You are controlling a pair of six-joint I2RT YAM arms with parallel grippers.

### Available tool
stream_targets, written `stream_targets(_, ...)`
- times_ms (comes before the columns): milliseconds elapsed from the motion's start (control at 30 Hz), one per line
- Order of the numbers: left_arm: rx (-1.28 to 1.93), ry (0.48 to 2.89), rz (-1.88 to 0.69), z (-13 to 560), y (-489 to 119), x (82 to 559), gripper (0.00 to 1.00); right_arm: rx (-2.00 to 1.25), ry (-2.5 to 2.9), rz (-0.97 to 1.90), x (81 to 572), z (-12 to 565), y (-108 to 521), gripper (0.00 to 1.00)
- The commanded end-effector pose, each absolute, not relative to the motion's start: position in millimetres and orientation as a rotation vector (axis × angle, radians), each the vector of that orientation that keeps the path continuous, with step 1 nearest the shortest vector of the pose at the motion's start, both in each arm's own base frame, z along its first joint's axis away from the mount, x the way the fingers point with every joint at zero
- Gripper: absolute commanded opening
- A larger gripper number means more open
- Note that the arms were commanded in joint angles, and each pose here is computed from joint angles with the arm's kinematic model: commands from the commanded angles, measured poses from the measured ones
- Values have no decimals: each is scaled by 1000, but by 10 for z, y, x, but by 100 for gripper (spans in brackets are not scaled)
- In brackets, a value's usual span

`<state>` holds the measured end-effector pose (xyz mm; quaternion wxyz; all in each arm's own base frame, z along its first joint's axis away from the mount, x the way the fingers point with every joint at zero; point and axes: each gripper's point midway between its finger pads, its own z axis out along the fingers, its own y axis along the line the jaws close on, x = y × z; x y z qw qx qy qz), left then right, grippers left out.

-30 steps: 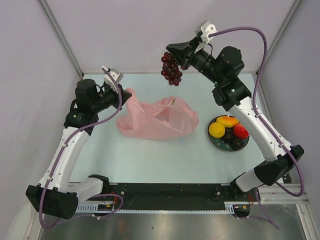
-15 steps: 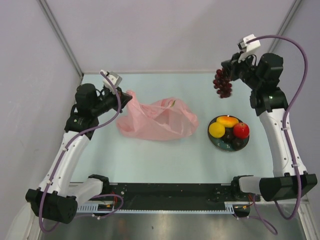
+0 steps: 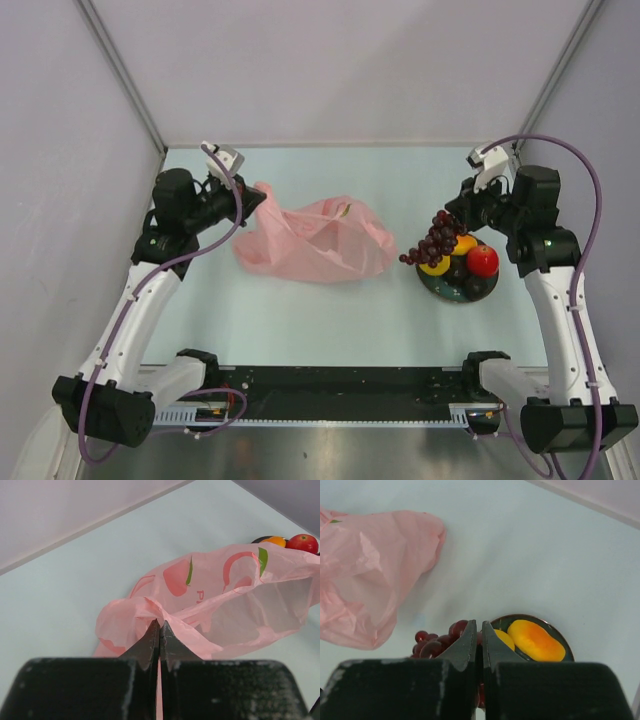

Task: Take the fake fruits out of the plastic bag
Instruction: Place the fake fruit on the plate.

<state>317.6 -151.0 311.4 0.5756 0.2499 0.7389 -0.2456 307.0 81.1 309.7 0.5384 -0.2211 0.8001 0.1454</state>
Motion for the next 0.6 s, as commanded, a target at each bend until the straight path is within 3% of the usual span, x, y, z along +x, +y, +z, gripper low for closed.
stream_targets(0,587,1704,-613,3160,-1572,3161,0,-535,1905,376,2850,3103,844,0)
stream_targets(267,583,1719,-614,3099,-1566,3148,0,-529,2024,427,2666,2709,883,0)
stream_targets(567,579,1730,-628,3057,-1578,3148,0,-524,2044,422,2596,2661,864,0)
